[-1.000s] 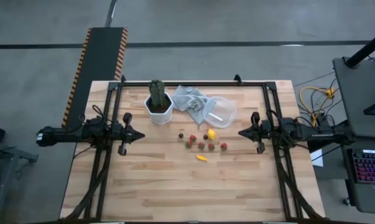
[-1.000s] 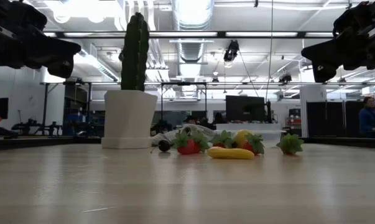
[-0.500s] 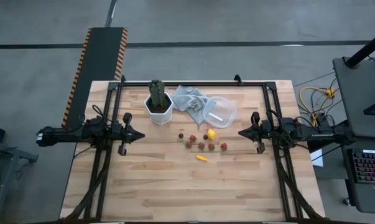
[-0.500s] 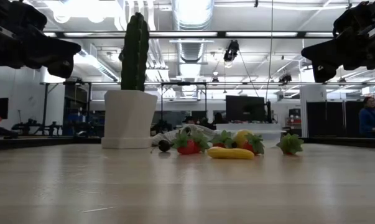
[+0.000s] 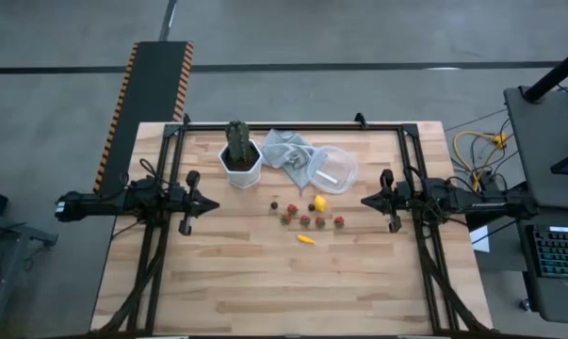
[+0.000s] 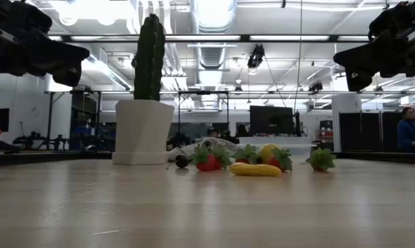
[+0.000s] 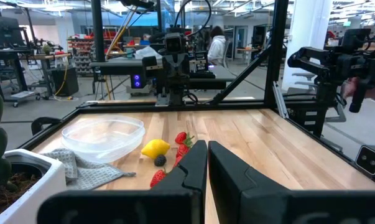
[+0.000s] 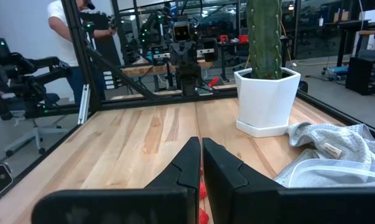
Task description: Pick and placing Produce into tupperware
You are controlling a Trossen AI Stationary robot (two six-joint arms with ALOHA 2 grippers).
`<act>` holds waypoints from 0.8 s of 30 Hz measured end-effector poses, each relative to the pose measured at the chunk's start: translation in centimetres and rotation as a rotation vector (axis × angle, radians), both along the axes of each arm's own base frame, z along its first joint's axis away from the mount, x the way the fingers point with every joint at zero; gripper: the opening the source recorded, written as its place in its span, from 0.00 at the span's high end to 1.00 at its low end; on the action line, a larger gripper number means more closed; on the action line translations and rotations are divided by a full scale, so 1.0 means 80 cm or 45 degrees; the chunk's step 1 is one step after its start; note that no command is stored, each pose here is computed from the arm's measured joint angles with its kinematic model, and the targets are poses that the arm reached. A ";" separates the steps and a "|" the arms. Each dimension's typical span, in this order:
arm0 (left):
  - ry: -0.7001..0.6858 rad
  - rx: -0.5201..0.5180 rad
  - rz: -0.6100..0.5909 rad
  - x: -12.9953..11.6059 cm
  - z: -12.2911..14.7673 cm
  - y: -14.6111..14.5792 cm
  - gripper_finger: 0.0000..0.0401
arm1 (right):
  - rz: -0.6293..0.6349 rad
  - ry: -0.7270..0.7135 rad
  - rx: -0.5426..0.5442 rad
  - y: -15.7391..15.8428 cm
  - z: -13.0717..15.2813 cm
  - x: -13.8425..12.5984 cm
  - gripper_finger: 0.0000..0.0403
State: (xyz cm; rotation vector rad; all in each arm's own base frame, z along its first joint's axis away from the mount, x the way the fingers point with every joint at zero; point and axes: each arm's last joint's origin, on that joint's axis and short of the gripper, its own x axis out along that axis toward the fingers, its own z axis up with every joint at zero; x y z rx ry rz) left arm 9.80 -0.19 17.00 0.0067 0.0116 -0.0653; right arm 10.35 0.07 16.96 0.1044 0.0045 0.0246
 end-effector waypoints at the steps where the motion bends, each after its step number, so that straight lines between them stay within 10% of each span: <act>1: 0.000 0.000 0.000 0.000 0.000 0.000 1.00 | 0.000 -0.001 0.000 0.000 0.000 0.000 0.98; 24: -0.046 0.035 0.074 0.000 0.004 0.002 1.00 | 0.000 -0.032 -0.051 0.000 0.003 0.000 0.98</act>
